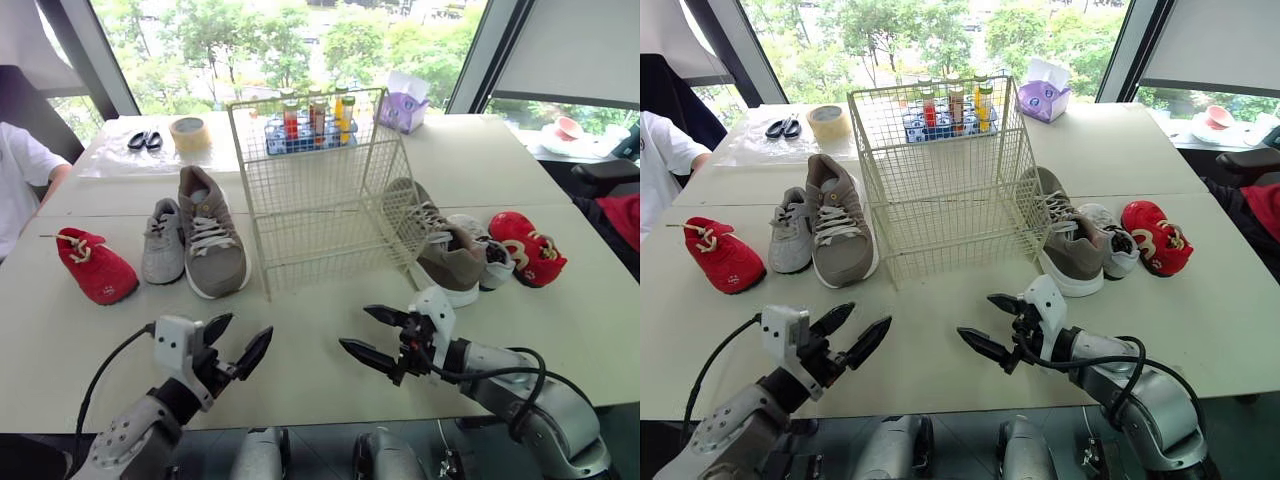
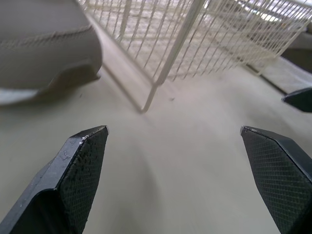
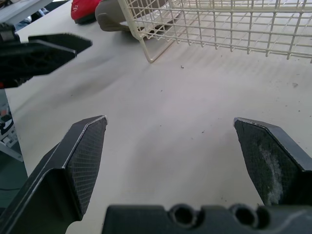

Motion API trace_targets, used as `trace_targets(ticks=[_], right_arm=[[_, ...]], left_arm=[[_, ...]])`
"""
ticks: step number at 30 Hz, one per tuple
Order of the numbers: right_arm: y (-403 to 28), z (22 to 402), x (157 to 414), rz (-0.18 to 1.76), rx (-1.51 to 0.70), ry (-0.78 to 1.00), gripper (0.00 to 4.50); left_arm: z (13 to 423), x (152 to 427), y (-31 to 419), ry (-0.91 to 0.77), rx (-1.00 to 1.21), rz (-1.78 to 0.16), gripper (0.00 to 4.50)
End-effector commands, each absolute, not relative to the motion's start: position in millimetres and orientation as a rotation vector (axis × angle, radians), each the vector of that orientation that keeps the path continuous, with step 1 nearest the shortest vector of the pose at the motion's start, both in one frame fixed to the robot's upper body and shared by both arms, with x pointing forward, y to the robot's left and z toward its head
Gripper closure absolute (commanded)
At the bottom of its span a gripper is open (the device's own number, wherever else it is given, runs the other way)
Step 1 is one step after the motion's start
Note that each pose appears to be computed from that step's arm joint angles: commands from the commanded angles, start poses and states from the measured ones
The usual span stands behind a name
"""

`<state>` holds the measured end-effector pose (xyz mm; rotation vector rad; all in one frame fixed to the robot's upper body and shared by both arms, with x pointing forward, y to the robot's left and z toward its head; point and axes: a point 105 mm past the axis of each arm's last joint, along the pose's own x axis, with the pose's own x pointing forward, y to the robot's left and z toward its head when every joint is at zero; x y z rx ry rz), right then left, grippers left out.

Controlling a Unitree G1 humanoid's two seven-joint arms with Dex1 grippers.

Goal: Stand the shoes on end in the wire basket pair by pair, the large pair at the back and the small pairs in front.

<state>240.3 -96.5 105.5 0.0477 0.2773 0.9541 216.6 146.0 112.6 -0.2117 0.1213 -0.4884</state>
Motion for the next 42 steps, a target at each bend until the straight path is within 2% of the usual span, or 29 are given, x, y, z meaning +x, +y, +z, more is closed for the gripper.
trace_targets(ticks=[1, 7, 19, 25, 27, 31, 35, 37, 42], right_arm=[[-98, 110, 244, 0.934, 0.006, 0.245, 0.00], [-99, 108, 248, 0.906, -0.031, 0.235, 0.00], [-96, 111, 239, 0.984, 0.011, 0.242, 0.00], [-95, 115, 238, 1.028, 0.005, 0.272, 0.00], [-95, 123, 236, 1.060, -0.040, 0.266, 0.00], [-97, 163, 230, 1.156, -0.157, 0.243, 0.00], [-118, 213, 205, 1.374, -0.301, 0.368, 0.00], [-128, 238, 213, 1.374, -0.398, 0.363, 0.00], [-146, 269, 271, 1.256, -0.660, 0.266, 0.00]], left_arm=[[123, 218, 143, 0.108, -0.225, -0.493, 0.03], [129, 222, 140, 0.110, -0.205, -0.508, 0.03], [135, 219, 134, 0.109, -0.246, -0.550, 0.03], [130, 214, 131, 0.171, -0.158, -0.596, 0.03], [133, 210, 129, 0.181, -0.128, -0.619, 0.03], [154, 204, 131, 0.130, -0.158, -0.691, 0.03], [176, 200, 129, 0.135, -0.169, -0.885, 0.03], [186, 197, 128, 0.158, -0.148, -0.986, 0.03], [200, 204, 131, 0.164, -0.082, -1.077, 0.03]])
